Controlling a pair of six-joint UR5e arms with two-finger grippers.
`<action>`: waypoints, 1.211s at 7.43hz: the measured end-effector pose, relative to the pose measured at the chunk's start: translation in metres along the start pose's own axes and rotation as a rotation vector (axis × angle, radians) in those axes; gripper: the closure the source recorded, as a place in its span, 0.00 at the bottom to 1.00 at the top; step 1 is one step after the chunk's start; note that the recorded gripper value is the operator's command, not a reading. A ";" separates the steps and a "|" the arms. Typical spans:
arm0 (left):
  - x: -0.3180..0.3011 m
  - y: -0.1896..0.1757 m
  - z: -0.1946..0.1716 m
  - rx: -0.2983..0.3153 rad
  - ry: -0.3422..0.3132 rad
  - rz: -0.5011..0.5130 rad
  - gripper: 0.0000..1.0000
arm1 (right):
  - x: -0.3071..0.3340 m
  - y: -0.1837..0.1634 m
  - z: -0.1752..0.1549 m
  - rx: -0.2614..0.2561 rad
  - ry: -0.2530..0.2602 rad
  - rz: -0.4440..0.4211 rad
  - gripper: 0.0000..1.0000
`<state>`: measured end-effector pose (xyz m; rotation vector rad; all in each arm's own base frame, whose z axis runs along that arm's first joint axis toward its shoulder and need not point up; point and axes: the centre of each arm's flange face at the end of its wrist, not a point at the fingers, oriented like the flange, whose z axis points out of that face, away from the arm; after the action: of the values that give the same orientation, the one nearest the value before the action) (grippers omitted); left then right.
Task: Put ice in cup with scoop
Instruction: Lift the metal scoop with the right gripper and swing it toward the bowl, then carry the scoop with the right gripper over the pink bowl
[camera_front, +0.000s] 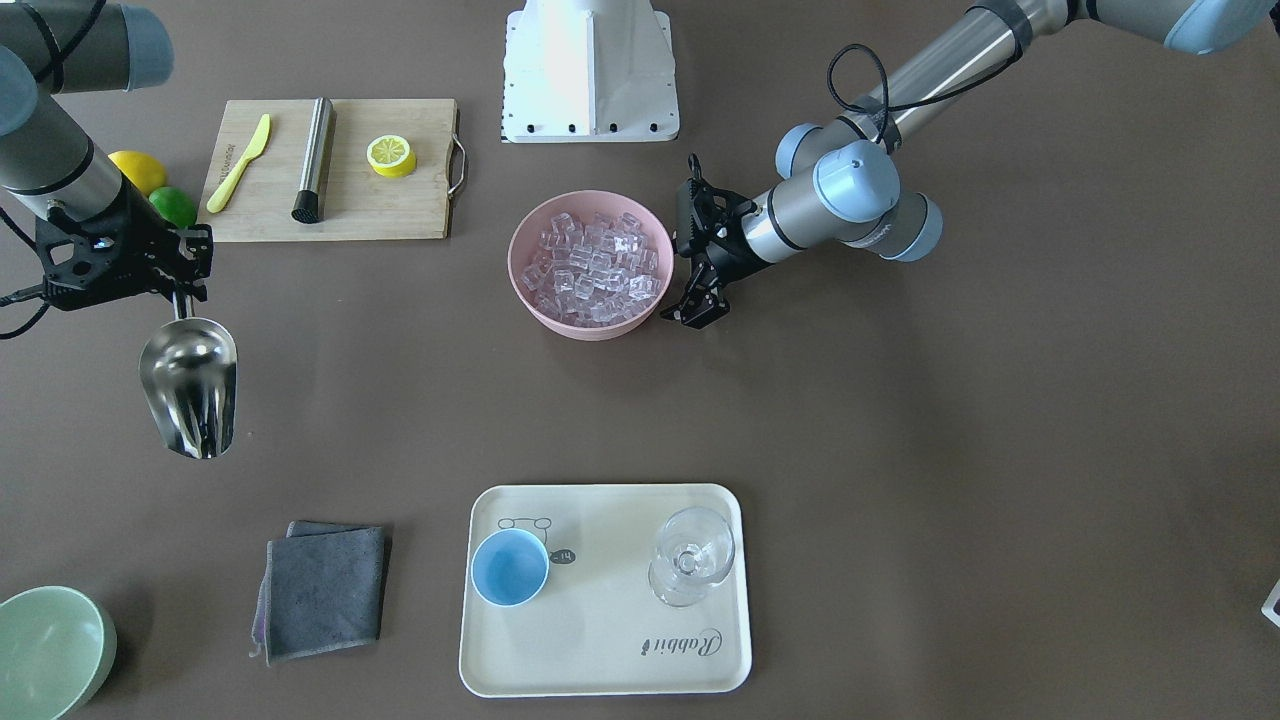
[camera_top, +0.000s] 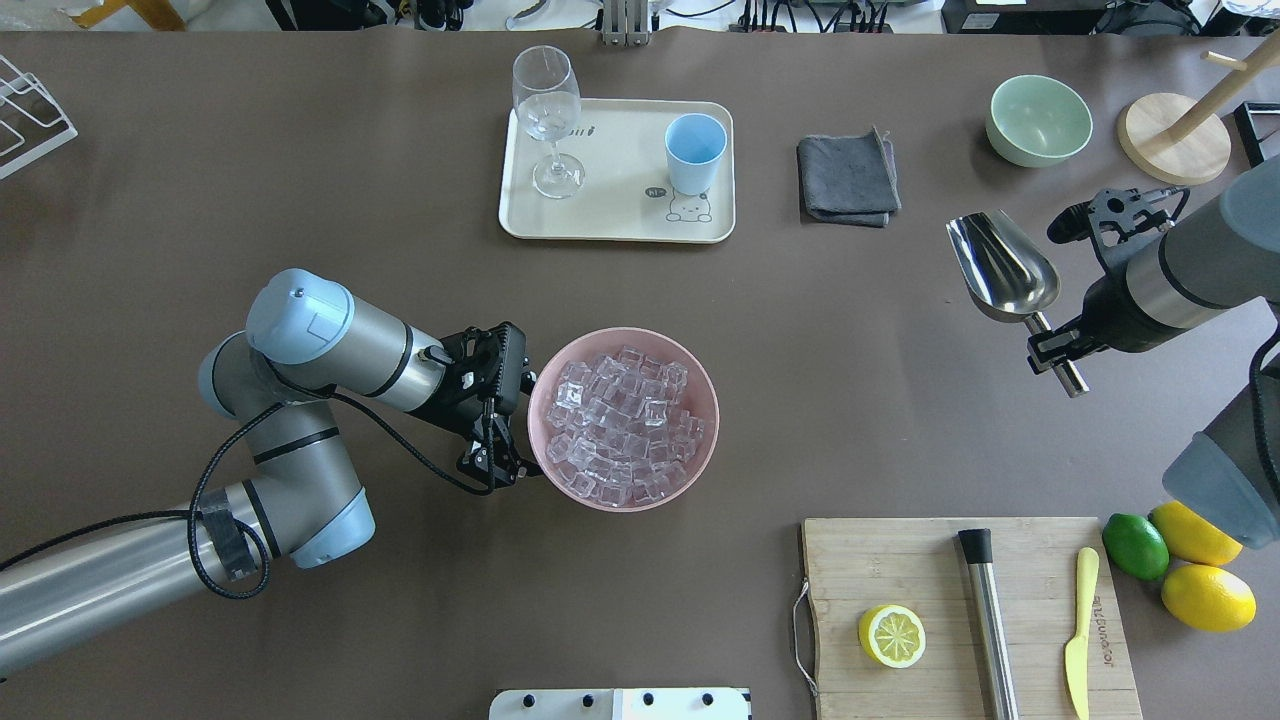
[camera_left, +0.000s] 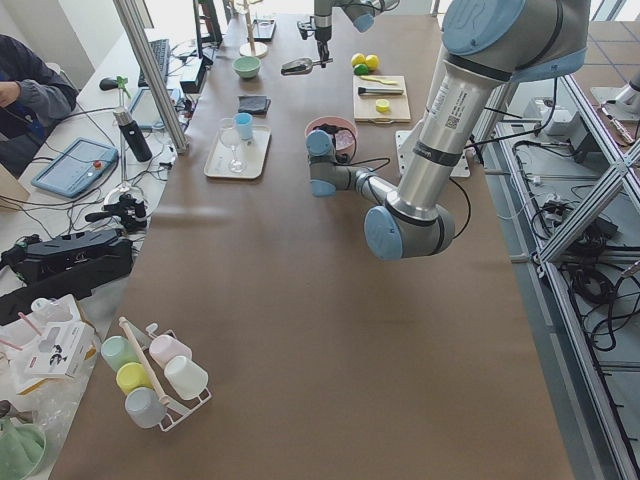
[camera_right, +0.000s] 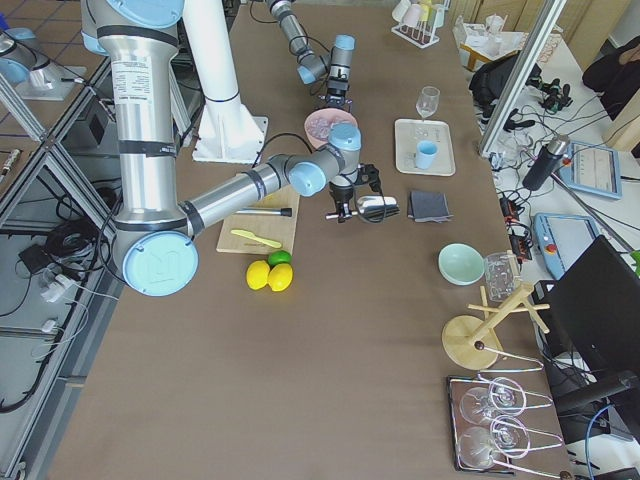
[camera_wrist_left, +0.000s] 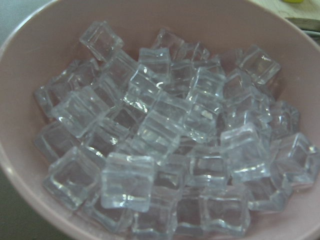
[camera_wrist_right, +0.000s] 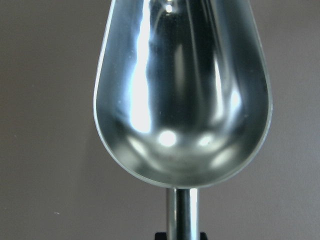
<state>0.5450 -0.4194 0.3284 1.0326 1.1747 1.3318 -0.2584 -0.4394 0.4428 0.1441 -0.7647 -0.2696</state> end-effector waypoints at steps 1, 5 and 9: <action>-0.002 -0.002 0.002 -0.001 -0.003 -0.003 0.02 | -0.010 -0.015 -0.009 0.033 0.007 -0.073 1.00; -0.003 -0.002 0.004 -0.004 -0.006 -0.006 0.02 | -0.046 -0.042 -0.024 0.019 -0.077 -0.164 1.00; -0.003 -0.001 0.004 -0.001 -0.006 -0.003 0.02 | -0.067 -0.056 -0.042 0.062 -0.065 -0.443 1.00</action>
<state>0.5496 -0.4218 0.3278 1.0335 1.1709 1.3264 -0.2862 -0.4725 0.3560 0.3662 -0.8013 -0.6732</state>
